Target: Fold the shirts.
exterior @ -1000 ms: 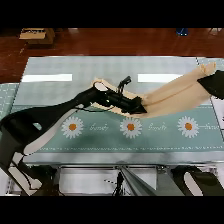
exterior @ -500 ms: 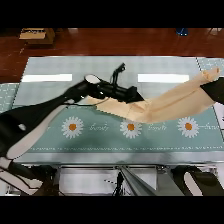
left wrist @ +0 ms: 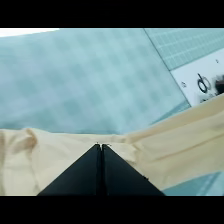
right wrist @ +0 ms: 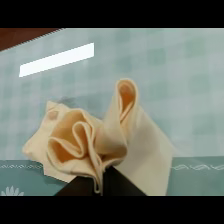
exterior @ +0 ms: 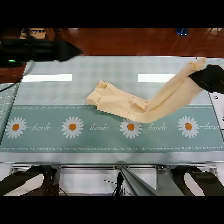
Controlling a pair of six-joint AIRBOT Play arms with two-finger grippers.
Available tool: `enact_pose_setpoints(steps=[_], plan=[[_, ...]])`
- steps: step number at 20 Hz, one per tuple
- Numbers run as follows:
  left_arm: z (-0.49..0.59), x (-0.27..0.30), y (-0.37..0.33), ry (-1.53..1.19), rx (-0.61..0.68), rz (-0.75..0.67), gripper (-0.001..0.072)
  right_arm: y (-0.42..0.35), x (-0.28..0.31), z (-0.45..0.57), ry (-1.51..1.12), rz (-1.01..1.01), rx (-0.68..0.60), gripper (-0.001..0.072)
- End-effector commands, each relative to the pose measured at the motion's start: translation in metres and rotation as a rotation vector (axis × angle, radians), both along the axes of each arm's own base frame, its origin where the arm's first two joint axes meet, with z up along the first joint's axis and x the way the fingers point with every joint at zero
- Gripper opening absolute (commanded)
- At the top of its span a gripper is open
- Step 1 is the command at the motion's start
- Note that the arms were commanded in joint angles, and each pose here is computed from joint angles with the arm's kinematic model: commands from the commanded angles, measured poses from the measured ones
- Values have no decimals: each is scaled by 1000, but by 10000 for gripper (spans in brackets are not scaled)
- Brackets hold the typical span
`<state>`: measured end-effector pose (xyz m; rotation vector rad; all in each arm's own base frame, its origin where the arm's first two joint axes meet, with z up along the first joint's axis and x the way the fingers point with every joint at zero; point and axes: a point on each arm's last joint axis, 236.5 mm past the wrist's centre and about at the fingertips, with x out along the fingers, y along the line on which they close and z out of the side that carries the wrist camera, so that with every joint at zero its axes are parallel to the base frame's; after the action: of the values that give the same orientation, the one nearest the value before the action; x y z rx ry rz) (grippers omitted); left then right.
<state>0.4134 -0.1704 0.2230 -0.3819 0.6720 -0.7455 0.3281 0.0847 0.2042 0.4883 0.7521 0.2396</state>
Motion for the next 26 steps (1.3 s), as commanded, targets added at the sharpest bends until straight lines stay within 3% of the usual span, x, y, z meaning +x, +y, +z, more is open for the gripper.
enact_pose_setpoints(steps=[1,5,9,19,20,22,23,26], plan=[[21,-13,95,-16,73,199,20,55,31,-17,-18,102,17,27],[9,-30,150,71,88,280,20,145,67,-53,-46,181,71,27],[7,-32,159,83,90,296,20,218,95,-90,-89,177,179,27],[-4,-35,157,117,83,283,20,291,97,-146,-102,148,270,30],[-9,-37,155,133,79,278,20,292,101,-143,-133,135,278,98],[-21,-39,154,166,70,271,20,290,109,-130,-197,113,291,447],[-27,-40,154,182,65,271,20,285,115,-119,-239,97,295,493],[-35,-41,153,198,61,268,21,242,138,-78,-348,56,259,488]])
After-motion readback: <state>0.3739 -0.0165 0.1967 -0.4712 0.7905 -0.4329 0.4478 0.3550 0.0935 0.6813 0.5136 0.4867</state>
